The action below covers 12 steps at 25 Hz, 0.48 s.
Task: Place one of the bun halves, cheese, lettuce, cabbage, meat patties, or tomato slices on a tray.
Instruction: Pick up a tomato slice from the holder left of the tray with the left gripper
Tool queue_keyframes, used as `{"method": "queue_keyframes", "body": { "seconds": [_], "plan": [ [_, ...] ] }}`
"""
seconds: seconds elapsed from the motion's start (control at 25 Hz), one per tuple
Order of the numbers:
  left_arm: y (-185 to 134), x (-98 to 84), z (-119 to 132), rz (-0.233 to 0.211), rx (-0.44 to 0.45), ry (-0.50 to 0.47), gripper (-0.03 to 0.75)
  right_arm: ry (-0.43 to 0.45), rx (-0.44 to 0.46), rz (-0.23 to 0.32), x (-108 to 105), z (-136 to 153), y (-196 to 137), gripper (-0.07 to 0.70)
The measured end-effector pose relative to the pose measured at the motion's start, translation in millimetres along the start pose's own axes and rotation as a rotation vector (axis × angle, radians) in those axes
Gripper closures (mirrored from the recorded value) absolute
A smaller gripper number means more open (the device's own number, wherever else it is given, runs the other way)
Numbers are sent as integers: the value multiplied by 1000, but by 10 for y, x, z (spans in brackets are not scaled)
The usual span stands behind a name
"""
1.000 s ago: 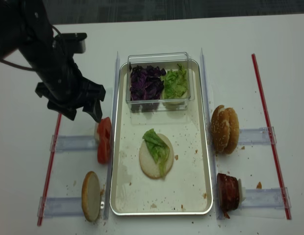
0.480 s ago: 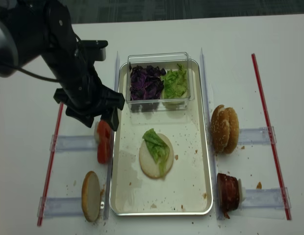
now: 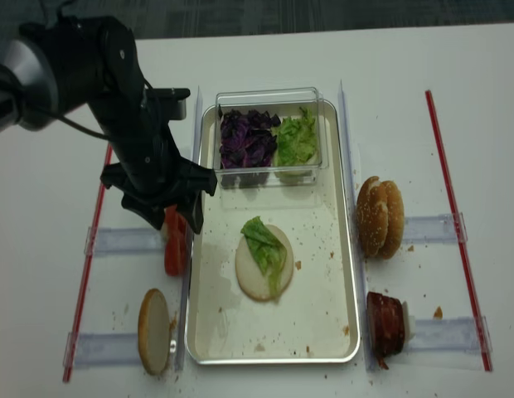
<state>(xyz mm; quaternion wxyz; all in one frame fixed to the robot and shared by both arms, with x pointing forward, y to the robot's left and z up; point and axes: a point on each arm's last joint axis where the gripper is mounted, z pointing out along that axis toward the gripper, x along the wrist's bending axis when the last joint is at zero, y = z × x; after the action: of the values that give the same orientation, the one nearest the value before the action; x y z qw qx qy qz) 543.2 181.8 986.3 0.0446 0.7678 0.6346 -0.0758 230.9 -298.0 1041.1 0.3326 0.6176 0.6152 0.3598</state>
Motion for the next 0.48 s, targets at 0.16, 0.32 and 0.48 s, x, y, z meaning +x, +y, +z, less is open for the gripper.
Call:
{"method": "queue_keyframes", "body": {
  "seconds": [0.16, 0.32, 0.48],
  "plan": [
    [19, -3, 0, -1, -21, -3, 280, 0, 0, 0, 0, 0, 0, 61],
    [39, -9, -1, -4, -43, -10, 283, 0, 0, 0, 0, 0, 0, 61],
    [53, -19, -1, -12, -58, -21, 286, 0, 0, 0, 0, 0, 0, 61]
  ]
}}
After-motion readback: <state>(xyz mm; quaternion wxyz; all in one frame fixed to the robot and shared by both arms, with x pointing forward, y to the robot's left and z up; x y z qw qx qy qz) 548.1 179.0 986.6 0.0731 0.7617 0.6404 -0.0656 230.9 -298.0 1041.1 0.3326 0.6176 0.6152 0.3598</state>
